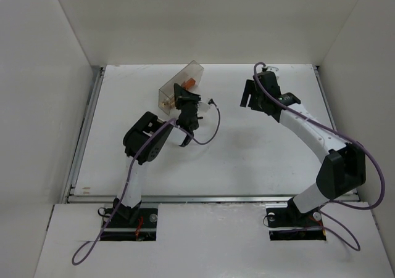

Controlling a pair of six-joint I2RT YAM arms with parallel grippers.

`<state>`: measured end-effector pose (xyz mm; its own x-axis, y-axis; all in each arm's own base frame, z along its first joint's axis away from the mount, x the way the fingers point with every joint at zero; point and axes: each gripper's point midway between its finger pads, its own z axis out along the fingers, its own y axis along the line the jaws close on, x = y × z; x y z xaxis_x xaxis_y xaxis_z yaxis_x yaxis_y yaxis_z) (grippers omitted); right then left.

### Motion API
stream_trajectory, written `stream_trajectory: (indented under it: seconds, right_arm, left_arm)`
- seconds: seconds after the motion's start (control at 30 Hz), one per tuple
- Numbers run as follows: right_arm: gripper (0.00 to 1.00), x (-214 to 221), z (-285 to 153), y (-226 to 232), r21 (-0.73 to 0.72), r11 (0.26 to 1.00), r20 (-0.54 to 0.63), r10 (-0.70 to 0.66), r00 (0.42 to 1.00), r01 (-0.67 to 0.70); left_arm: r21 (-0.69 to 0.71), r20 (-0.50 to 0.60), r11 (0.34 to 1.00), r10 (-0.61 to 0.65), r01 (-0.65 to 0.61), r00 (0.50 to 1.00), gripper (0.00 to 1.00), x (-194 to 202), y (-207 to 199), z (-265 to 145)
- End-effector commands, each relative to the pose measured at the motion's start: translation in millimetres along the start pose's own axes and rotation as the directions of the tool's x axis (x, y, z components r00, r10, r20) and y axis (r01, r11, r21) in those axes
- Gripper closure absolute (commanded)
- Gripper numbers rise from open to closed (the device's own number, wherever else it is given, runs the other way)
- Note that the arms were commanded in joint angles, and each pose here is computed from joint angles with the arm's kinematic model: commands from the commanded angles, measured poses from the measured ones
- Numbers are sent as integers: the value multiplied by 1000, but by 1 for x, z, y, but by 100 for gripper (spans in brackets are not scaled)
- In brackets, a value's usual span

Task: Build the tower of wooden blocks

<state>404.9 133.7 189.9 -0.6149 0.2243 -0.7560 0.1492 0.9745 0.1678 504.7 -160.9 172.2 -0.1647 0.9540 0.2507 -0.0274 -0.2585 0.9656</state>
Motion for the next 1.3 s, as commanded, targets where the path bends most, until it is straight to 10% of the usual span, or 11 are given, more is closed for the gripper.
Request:
stream_trajectory:
  seconds: [0.0, 0.47, 0.83, 0.97, 1.27]
  right_arm:
    - [19, -10, -8, -2, -9, 999, 46, 41, 998, -41]
    - [19, 1, -10, -3, -33, 997, 40, 71, 997, -70]
    - [19, 5, -14, -3, -50, 996, 32, 80, 996, -79]
    - [19, 2, -17, -2, -54, 995, 39, 83, 996, -81]
    - [19, 1, -20, -1, -67, 994, 42, 86, 995, -83]
  left_arm:
    - [-185, -19, 978, 99, -100, 995, 100, 1, 50, -28]
    - [-108, 93, 966, 243, -233, 966, 100, -24, -5, -101]
    - [-12, -94, 992, -127, 127, 987, 100, -25, 60, -43]
    - [243, -153, 919, -279, 310, 948, 100, -31, 43, -18]
    - [159, -145, 957, -220, 242, 965, 100, -6, 38, -23]
